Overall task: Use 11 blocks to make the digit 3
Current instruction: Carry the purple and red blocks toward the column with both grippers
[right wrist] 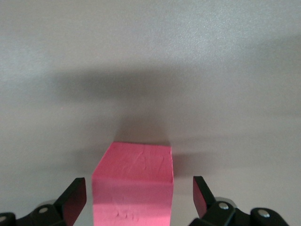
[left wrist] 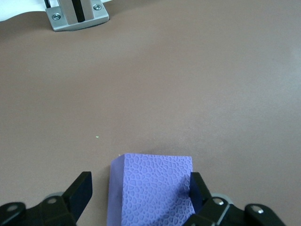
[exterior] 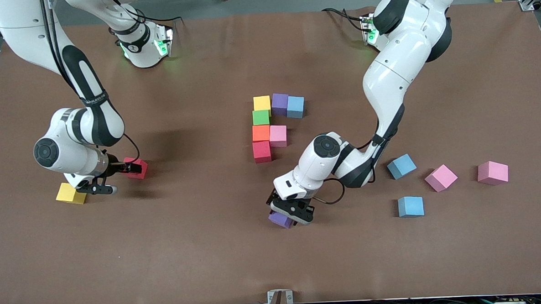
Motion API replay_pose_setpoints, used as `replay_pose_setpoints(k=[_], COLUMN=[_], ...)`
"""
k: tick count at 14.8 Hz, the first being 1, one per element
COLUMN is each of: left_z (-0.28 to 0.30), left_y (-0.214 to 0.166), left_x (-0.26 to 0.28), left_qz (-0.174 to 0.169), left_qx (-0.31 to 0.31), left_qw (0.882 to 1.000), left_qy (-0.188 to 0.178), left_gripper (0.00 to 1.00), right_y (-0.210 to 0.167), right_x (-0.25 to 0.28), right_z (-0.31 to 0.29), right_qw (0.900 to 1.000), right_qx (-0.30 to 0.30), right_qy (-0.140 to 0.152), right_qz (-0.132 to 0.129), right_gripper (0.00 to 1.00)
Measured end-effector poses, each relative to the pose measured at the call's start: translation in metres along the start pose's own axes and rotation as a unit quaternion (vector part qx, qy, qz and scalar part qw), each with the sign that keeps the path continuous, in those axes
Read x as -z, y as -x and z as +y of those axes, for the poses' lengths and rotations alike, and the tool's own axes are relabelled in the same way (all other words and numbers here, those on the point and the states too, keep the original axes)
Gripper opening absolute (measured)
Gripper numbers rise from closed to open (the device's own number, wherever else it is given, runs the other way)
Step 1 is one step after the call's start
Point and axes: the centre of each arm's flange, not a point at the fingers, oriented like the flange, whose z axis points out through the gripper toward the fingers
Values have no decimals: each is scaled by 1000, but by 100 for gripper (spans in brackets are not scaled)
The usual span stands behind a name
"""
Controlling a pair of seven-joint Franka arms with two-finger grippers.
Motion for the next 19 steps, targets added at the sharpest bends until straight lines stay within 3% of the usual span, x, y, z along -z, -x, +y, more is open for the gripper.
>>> replay_pose_setpoints(k=[2, 6, 11, 14, 17, 19], left_z=[-1, -2, 15, 22, -5, -15], left_y=[-3, -5, 9, 14, 16, 14], left_x=[3, 5, -7, -11, -17, -16], left_qz=[-3, -22, -37, -41, -46, -46], left_qx=[0, -3, -17, -40, -83, -105], left_qw=[1000, 1000, 999, 998, 995, 993], left_qy=[-4, -14, -10, -12, -36, -39], left_gripper=[93, 93, 94, 93, 82, 63], right_y=[0, 1, 3, -12, -20, -20], right_x=[-9, -12, -7, 35, 74, 80], right_z=[0, -7, -33, -81, -136, -172], right_qw=[1000, 1000, 999, 996, 994, 993], right_qx=[0, 6, 28, 65, 105, 114], right_qy=[2, 2, 2, 0, -1, 1], right_qz=[-4, -8, -43, -54, -33, -22], right_gripper=[98, 64, 63, 63, 63, 63])
